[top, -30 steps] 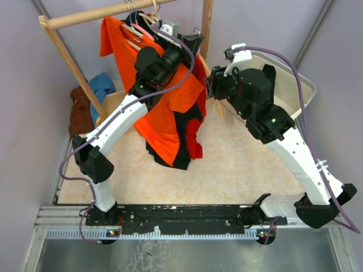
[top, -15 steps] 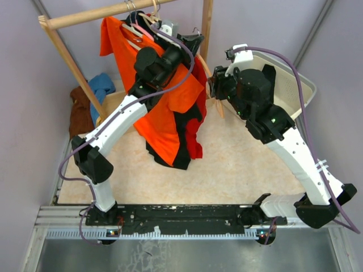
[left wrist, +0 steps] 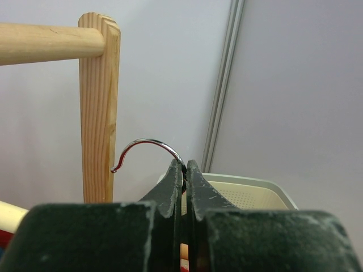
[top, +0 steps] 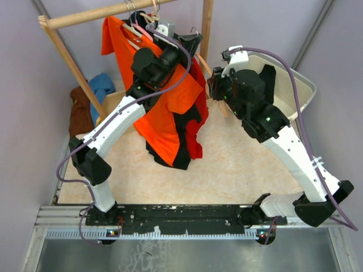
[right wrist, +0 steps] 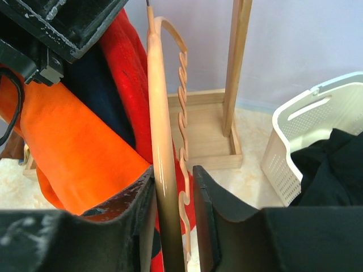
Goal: Remove the t-shirt from the hanger
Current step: Place the hanger on the clothesline.
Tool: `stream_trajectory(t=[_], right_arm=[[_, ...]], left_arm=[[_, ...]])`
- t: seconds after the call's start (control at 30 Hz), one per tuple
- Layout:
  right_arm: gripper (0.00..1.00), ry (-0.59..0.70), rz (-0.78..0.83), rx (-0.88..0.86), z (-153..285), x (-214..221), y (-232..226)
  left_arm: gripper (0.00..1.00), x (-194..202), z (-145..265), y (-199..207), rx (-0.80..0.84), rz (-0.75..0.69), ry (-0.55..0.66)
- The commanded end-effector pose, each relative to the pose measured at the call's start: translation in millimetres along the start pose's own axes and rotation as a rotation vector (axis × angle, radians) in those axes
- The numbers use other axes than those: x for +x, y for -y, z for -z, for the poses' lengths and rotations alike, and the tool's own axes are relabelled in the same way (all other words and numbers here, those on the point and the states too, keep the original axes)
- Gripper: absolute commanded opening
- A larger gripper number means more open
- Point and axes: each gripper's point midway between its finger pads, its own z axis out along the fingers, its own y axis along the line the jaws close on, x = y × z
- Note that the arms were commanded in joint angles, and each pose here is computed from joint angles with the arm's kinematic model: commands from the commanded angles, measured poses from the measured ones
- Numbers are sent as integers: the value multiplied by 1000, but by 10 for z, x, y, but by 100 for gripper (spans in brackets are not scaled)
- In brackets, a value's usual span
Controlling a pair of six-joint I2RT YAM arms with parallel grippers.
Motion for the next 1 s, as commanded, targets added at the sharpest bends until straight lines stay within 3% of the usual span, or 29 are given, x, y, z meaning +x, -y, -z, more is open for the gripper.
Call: stream_trajectory(t=[0.0,0.23,0.43,0.53,0.7,0.97], right_arm=[[26,69,-20,-5,-12,-181,-39],[0,112,-33,0,33,-257,-9],[0,182,-50,26,94,-403,57],[0,217,-39,39,109,-524,82],[0,275,1,64,70,-722,112],[0,343,23,13,-101,-1005,204]], left_arm=[[0,-489,65,148,38,7,108],[1,-397,42,118,27,6,78],[42,-331,59,96,17,1,34],[56,-334,114,110,19,-4,10],[68,-465,293,167,29,-16,-5],[72,-866,714,276,32,-27,11]])
